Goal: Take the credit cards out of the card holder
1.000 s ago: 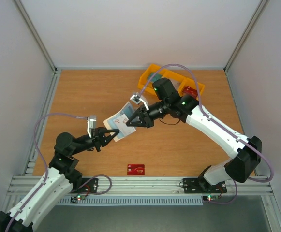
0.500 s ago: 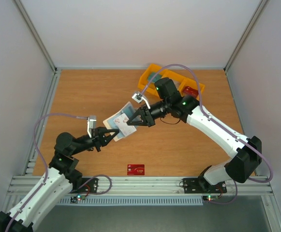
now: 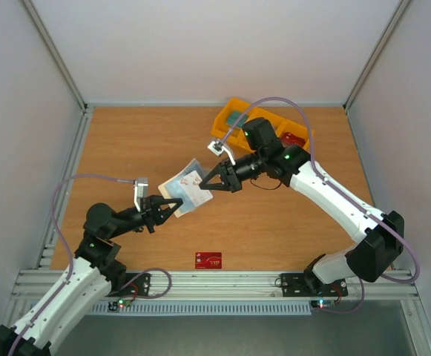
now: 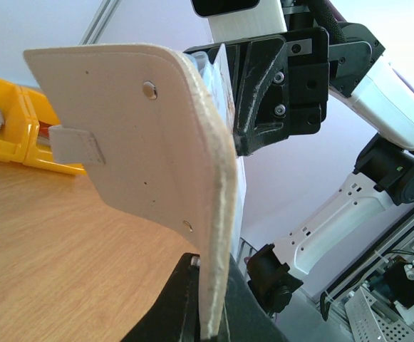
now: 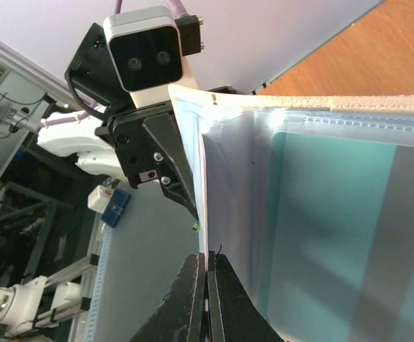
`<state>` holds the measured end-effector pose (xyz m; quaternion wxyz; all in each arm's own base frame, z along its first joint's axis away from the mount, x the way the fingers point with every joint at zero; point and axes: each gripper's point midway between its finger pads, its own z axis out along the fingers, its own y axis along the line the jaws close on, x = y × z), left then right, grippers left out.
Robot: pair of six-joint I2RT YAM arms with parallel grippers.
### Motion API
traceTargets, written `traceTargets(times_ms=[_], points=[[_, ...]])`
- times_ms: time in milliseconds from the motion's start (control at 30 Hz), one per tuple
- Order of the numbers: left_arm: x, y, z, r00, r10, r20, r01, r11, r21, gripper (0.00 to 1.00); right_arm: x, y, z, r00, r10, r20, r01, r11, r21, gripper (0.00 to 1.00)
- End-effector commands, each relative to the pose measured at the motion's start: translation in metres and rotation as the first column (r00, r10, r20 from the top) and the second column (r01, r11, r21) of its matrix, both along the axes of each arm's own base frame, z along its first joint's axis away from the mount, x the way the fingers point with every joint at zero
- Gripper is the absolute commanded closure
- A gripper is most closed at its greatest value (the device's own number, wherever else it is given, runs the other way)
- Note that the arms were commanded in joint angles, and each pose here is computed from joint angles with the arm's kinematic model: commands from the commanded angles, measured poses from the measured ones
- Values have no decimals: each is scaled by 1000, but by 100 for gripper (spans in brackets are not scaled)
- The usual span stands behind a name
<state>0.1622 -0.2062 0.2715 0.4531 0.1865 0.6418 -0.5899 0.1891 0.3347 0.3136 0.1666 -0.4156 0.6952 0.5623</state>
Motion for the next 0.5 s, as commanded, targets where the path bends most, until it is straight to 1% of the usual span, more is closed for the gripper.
traceTargets(times_ms=[0, 67, 167, 233, 300, 333, 367, 400, 467], points=[[-2, 3, 13, 997, 17, 75, -16, 1000, -21, 100, 5, -7, 5, 997, -52, 48, 53, 999, -8, 99], [-2, 3, 13, 997, 20, 75, -18, 1000, -20, 100, 21, -18, 7, 991, -128, 43, 129, 991, -19, 99], [0, 5, 12, 997, 36, 75, -34, 999, -20, 100, 52, -45, 12, 959, -282, 17, 282, 959, -18, 99], [3, 7, 10, 996, 62, 63, -61, 998, -18, 100, 73, -64, 16, 915, -403, 9, 403, 915, -30, 99], [8, 10, 8, 995, 95, 43, -94, 995, -16, 100, 98, -86, 14, 840, -542, -10, 540, 839, -67, 99], [11, 12, 6, 993, 115, 32, -114, 993, -14, 100, 111, -96, 12, 792, -609, -29, 606, 791, -83, 99], [13, 14, 6, 991, 133, 25, -133, 991, -15, 100, 127, -108, 10, 728, -684, -44, 678, 728, -101, 99], [16, 16, 4, 988, 154, 16, -154, 988, -14, 100, 144, -122, 6, 635, -769, -76, 758, 639, -131, 99], [22, 20, 2, 981, 193, 2, -193, 981, -14, 100, 179, -153, -3, 408, -907, -102, 889, 421, -183, 99]])
